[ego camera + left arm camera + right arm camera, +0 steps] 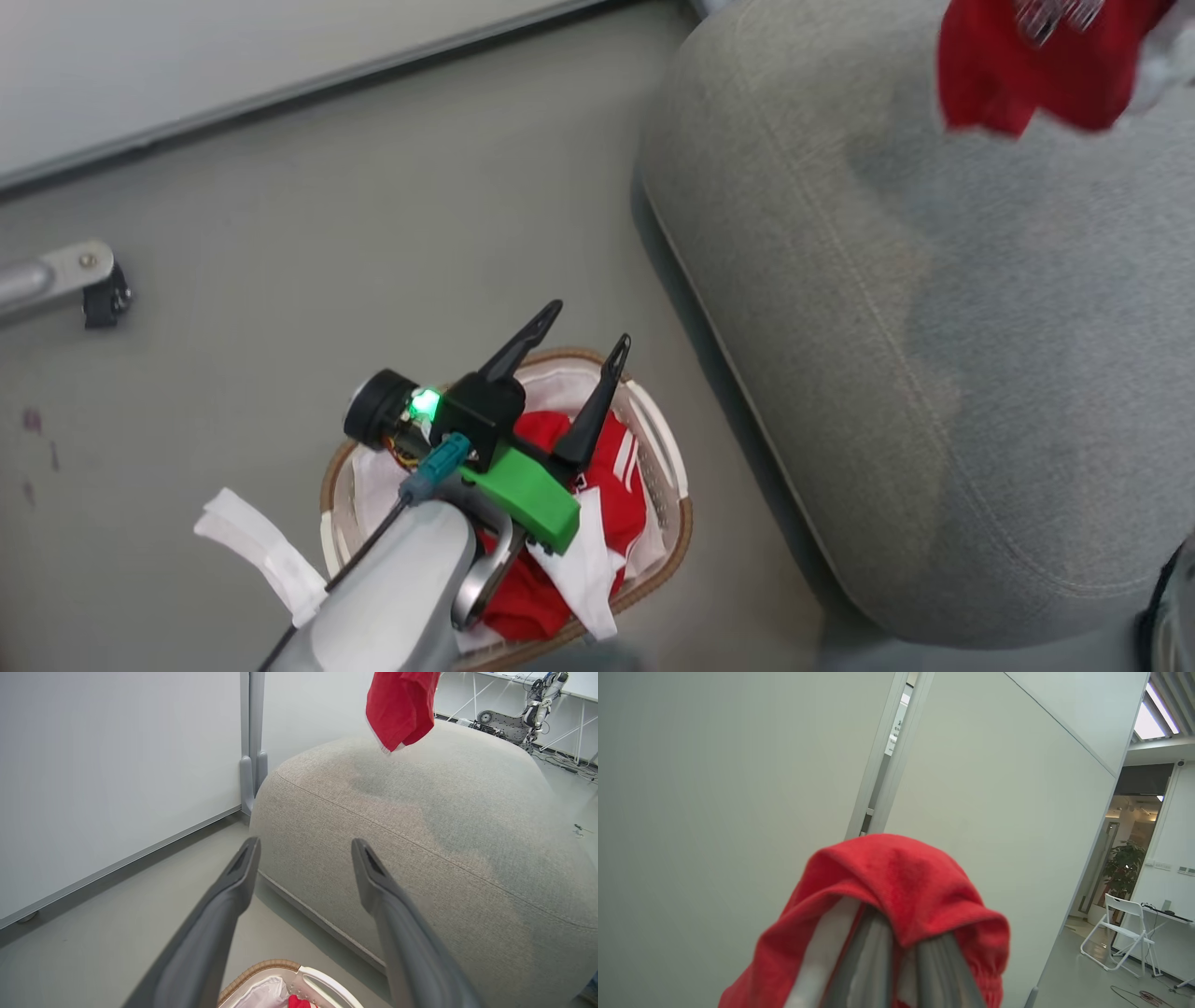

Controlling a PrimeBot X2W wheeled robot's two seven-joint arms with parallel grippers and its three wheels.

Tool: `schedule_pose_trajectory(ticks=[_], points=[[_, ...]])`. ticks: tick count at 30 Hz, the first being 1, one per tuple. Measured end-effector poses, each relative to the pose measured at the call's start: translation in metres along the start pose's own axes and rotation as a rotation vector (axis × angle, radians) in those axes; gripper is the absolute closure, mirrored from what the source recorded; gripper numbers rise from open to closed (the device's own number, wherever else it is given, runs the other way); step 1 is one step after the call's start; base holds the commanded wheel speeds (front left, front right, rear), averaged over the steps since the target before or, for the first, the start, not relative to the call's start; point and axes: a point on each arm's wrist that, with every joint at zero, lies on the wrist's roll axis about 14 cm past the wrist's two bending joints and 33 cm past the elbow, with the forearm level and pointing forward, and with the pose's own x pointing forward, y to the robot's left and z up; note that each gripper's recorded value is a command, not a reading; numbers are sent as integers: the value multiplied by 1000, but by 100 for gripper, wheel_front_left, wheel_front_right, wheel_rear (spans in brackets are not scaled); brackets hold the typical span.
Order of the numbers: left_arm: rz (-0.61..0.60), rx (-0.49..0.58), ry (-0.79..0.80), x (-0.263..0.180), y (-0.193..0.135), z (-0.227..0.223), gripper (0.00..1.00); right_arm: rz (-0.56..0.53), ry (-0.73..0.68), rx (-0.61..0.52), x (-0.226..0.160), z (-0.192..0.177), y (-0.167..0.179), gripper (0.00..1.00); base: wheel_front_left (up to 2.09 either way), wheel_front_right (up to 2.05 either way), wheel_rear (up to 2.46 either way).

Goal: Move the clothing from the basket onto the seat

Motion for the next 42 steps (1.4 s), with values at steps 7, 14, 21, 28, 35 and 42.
schedule_pose_trajectory(ticks=[7,14,21,28,35,42], points=[[43,-15,21,4,38,-23,0,-50,140,-61,18,-77,-11,100,0,0,0],[81,-63,63,3,62,-56,0,-78,450,-52,-48,-197,1,100,0,0,0],[115,-101,114,-5,76,-85,0,-51,660,-10,-112,-262,34,100,0,0,0],[109,-92,112,-2,76,-83,0,-18,708,3,-140,-260,47,0,0,0,0],[117,-83,102,-4,73,-72,0,9,743,11,-171,-246,54,0,0,0,0],[150,-73,72,-14,69,-52,0,29,766,27,-202,-226,56,0,0,0,0]])
